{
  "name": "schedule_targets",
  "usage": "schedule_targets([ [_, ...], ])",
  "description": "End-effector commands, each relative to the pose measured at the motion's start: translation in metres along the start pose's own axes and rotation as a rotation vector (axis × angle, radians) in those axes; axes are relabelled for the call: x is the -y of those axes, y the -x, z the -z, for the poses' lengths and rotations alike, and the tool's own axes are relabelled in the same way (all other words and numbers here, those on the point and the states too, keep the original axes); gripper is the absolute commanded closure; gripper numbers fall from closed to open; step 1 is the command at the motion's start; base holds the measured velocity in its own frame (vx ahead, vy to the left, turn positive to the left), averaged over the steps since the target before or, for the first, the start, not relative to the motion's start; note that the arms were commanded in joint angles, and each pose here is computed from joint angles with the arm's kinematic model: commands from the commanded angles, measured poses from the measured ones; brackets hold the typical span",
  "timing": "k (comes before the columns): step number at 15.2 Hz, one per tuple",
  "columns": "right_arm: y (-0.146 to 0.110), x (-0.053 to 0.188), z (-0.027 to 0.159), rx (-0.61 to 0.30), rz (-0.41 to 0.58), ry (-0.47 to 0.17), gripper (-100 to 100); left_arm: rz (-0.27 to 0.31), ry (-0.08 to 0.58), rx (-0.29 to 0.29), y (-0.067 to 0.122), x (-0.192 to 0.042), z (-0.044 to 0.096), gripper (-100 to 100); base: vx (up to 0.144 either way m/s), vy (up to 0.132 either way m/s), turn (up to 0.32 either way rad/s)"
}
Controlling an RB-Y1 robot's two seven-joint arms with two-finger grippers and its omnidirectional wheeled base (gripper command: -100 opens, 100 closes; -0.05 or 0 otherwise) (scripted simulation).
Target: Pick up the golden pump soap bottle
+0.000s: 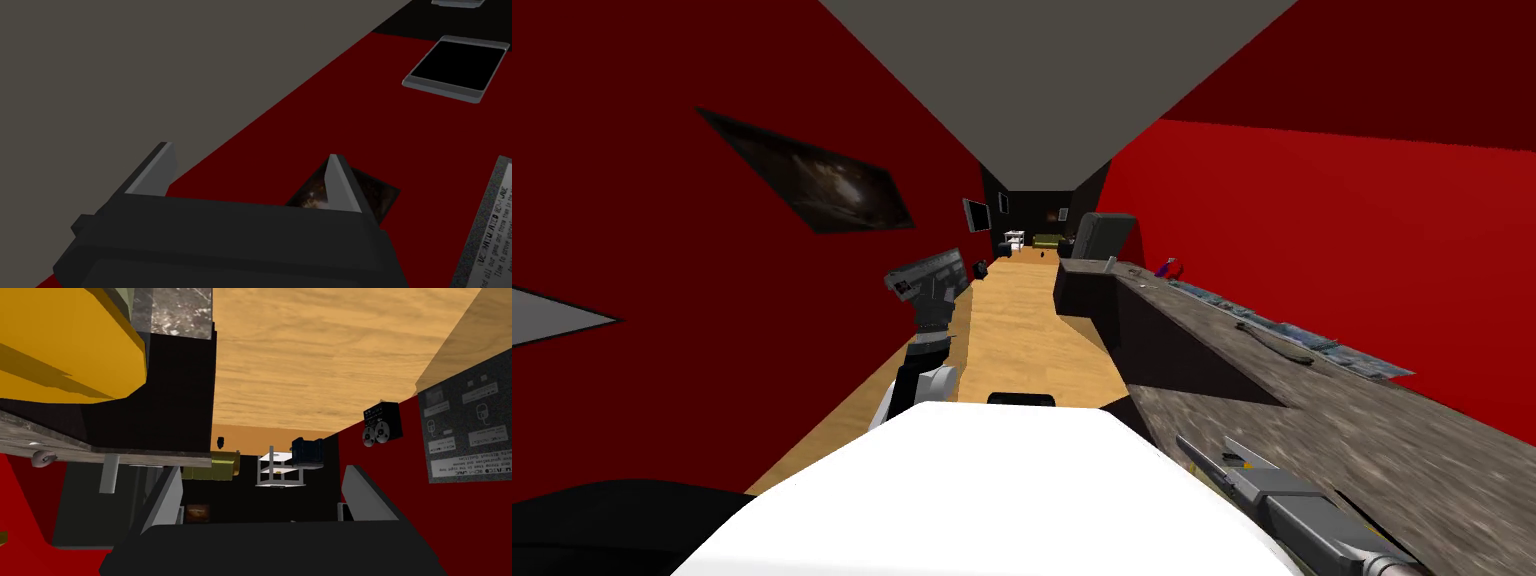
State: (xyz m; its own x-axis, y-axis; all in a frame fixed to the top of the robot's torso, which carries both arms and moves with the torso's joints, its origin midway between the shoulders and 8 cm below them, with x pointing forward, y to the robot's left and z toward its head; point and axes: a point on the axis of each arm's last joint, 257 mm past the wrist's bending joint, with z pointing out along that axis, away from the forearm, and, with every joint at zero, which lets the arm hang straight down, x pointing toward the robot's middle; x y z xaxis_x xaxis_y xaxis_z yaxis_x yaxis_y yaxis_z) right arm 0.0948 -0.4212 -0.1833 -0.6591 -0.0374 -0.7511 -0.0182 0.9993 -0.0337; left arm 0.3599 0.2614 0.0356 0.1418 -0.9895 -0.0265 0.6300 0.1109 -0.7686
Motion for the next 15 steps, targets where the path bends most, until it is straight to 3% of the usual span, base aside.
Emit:
schedule_targets([
  [1, -0.009, 0.004, 0.005, -0.034, 0.008, -0.013, -100, 0.000, 0.000, 0.000, 0.000, 0.000, 0.000, 0, -0.036, -0.030, 0.062],
  [8, -0.047, 0.032, 0.048, -0.263, 0.124, -0.090, -100, 0.000, 0.000, 0.000, 0.000, 0.000, 0.000, 0, -0.050, -0.029, 0.307],
  [15, -0.074, 0.047, 0.087, -0.436, 0.185, -0.130, -100, 0.000, 0.000, 0.000, 0.000, 0.000, 0.000, 0, -0.041, -0.012, 0.216],
])
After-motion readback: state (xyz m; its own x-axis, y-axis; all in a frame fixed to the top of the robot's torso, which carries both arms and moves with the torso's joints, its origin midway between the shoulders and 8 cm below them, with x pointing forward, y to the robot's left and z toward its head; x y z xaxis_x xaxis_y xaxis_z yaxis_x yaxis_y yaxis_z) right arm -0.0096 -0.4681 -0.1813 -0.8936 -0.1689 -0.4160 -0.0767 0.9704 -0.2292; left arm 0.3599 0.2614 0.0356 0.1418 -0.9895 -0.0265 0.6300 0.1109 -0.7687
